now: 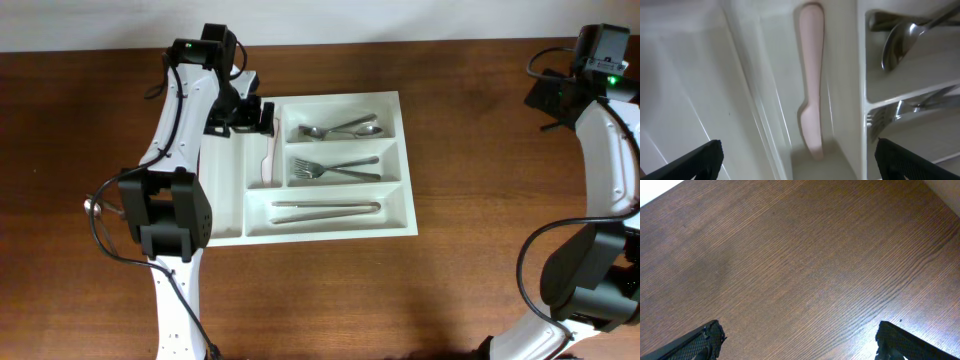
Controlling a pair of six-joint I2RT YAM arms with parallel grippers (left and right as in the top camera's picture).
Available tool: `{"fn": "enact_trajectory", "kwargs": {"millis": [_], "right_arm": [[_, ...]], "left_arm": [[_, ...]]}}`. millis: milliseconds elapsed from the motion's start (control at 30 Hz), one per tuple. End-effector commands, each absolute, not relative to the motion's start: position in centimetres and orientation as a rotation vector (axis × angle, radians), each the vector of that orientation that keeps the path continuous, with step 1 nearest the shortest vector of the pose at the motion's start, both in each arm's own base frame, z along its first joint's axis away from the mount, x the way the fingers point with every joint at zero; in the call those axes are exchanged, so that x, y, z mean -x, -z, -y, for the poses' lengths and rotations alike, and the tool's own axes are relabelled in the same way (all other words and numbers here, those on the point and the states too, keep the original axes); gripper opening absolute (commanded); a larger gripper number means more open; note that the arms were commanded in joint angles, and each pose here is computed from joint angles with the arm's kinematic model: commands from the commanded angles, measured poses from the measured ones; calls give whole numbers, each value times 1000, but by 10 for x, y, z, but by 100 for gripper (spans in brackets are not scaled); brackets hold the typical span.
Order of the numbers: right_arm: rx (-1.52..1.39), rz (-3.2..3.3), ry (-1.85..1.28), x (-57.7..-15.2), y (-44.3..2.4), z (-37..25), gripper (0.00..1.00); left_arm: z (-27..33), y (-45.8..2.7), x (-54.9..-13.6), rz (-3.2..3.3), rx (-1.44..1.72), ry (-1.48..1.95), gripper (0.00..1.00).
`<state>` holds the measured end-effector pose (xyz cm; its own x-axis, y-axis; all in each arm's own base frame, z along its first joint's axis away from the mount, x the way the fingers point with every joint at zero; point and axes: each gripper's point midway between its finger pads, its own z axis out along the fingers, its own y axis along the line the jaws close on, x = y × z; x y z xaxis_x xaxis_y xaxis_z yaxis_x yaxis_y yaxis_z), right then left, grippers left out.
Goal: Pack container
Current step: 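Lower the knife into the compartment, release, and withdraw left, then move the left gripper down to the silver spoon left of the tray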
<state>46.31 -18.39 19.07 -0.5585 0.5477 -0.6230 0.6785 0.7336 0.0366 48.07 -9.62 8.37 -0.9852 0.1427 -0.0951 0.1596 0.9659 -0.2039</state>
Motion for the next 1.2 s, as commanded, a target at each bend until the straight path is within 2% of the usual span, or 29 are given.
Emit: {"fn": "enact_trajectory", "kwargs": {"millis": [0,67,200,333,667,1167], "right_arm": [[-924,-2300,277,-463,-195,186,99],[-924,-2300,277,-463,-195,186,99],[-924,-2300,277,-463,-195,186,99],[-924,-2300,277,-463,-195,186,99],[-924,-2300,277,-463,-195,186,99],[-924,-2300,277,-463,-195,186,99]], "left_arm": [[79,-85,-486,-3017,-315,242,99],[64,-85,-484,-3043,-230,243,99],[-2,-87,-479,-3075,255,250,99],[-54,-93,-463,-3075,526,249,99],[-106,-120,-456,-2979,664,171,99],[-117,-116,-442,-2938,810,44,99]]}}
